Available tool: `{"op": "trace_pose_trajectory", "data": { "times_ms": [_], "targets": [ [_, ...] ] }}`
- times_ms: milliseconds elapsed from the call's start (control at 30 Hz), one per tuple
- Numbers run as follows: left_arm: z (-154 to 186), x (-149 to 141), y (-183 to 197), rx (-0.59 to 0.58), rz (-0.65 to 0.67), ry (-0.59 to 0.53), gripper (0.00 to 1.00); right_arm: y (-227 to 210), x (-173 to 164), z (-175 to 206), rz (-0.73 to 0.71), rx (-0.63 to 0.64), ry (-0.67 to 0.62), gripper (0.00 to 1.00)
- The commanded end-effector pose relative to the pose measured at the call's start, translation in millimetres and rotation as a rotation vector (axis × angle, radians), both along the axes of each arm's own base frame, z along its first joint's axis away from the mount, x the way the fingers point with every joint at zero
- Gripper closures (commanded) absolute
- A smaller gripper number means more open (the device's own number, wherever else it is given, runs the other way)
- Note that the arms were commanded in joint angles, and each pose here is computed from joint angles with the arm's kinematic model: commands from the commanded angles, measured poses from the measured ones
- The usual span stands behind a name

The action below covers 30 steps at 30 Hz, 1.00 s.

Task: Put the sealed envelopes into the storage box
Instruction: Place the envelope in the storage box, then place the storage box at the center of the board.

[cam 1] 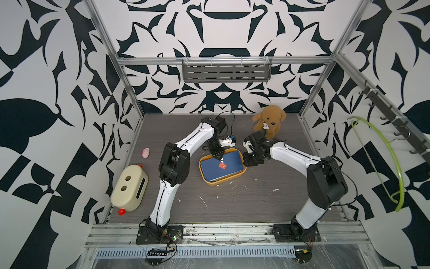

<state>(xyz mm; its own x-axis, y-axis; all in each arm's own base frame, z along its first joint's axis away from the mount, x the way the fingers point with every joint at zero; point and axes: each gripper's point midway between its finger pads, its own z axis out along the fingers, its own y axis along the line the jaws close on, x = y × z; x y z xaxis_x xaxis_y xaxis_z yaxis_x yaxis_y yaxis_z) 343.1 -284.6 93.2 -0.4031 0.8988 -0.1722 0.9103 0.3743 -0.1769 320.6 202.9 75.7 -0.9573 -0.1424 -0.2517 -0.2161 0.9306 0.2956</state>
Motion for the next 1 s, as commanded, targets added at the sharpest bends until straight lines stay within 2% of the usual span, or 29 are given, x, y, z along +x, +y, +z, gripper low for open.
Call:
{"op": "trace_pose_trajectory", "data": {
  "times_ms": [0, 167, 267, 400, 567, 733, 800, 833, 867, 900, 967],
  "targets": [
    [13.3, 7.9, 5.8, 0.036, 0.030, -0.052, 0.64, 5.6, 2.1, 19.6, 0.003, 0.036, -0.055, 0.95],
    [50.5, 19.4, -4.2, -0.049, 0.077, -0.135, 0.57, 5.1, 3.9, 18.4, -0.022, 0.036, -0.051, 0.95],
    [71.8, 30.8, -1.2, -0.095, 0.154, -0.181, 0.54, -0.6, 6.8, 16.7, -0.097, 0.025, -0.049, 0.97],
    [89.1, 49.5, 19.7, -0.135, 0.328, -0.207, 0.51, -9.8, 12.3, 17.0, -0.265, 0.039, -0.064, 0.97],
    [94.8, 68.7, 60.1, -0.142, 0.578, -0.239, 0.51, -14.9, 23.3, 27.0, -0.427, 0.074, -0.125, 0.96],
    [100.5, 72.1, 96.7, -0.178, 0.791, -0.283, 0.50, -7.1, 41.6, 27.3, -0.409, 0.050, -0.135, 0.93],
    [101.5, 68.5, 107.7, -0.204, 0.844, -0.278, 0.49, -2.4, 48.2, 24.7, -0.391, 0.042, -0.124, 0.85],
    [103.8, 66.1, 112.1, -0.220, 0.860, -0.282, 0.48, -0.3, 50.9, 26.8, -0.380, 0.038, -0.128, 0.78],
    [105.8, 64.1, 116.4, -0.229, 0.873, -0.291, 0.44, 0.7, 52.8, 30.4, -0.371, 0.037, -0.135, 0.68],
    [107.2, 62.0, 119.6, -0.234, 0.879, -0.298, 0.03, -0.4, 53.9, 34.4, -0.366, 0.035, -0.145, 0.60],
    [109.9, 58.1, 128.7, -0.229, 0.899, -0.320, 0.01, -2.6, 54.1, 48.3, -0.341, 0.026, -0.178, 0.47]
  ]
}}
